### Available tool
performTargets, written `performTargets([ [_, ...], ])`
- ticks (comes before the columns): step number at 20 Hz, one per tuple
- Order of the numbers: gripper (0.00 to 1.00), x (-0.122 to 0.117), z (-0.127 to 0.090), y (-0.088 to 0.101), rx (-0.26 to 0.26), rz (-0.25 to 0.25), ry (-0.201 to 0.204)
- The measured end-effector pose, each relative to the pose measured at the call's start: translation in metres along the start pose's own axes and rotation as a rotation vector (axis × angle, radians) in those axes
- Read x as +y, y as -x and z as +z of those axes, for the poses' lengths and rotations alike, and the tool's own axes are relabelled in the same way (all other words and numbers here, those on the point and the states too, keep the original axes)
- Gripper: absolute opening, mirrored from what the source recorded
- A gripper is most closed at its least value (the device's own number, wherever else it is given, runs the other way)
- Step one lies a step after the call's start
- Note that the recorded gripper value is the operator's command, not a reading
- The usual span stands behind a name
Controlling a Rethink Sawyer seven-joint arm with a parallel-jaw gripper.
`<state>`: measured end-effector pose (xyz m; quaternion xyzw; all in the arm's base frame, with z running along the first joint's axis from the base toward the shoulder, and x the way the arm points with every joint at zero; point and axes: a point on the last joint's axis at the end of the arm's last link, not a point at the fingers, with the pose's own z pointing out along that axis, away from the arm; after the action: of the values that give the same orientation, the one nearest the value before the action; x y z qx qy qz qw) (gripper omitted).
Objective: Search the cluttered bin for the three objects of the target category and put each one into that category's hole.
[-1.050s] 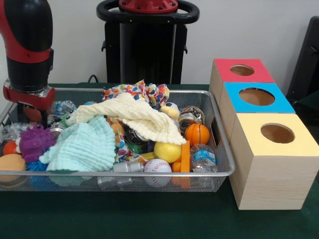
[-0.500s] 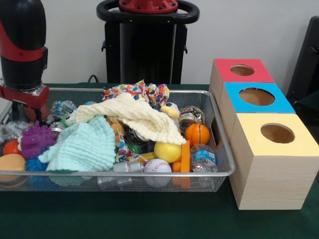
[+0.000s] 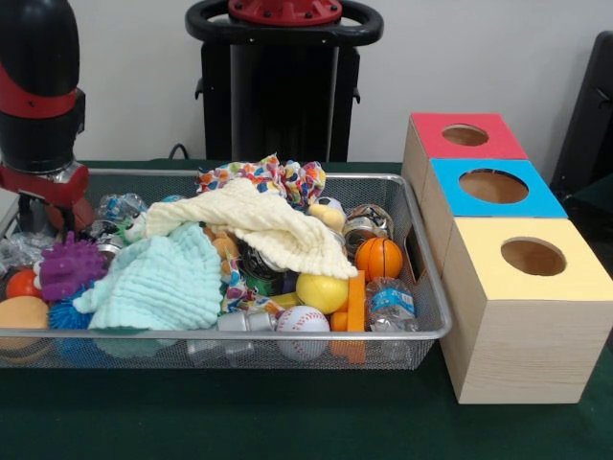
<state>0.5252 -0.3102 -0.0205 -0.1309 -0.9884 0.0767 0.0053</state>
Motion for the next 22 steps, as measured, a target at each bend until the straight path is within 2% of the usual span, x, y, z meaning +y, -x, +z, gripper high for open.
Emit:
performTargets([
  [8,1.00,0.0010,-0.0023,0.0022,0.013,-0.003,0.001],
  [22,1.00,0.0099,-0.0074,0.0073,0.006,-0.020,-0.002],
])
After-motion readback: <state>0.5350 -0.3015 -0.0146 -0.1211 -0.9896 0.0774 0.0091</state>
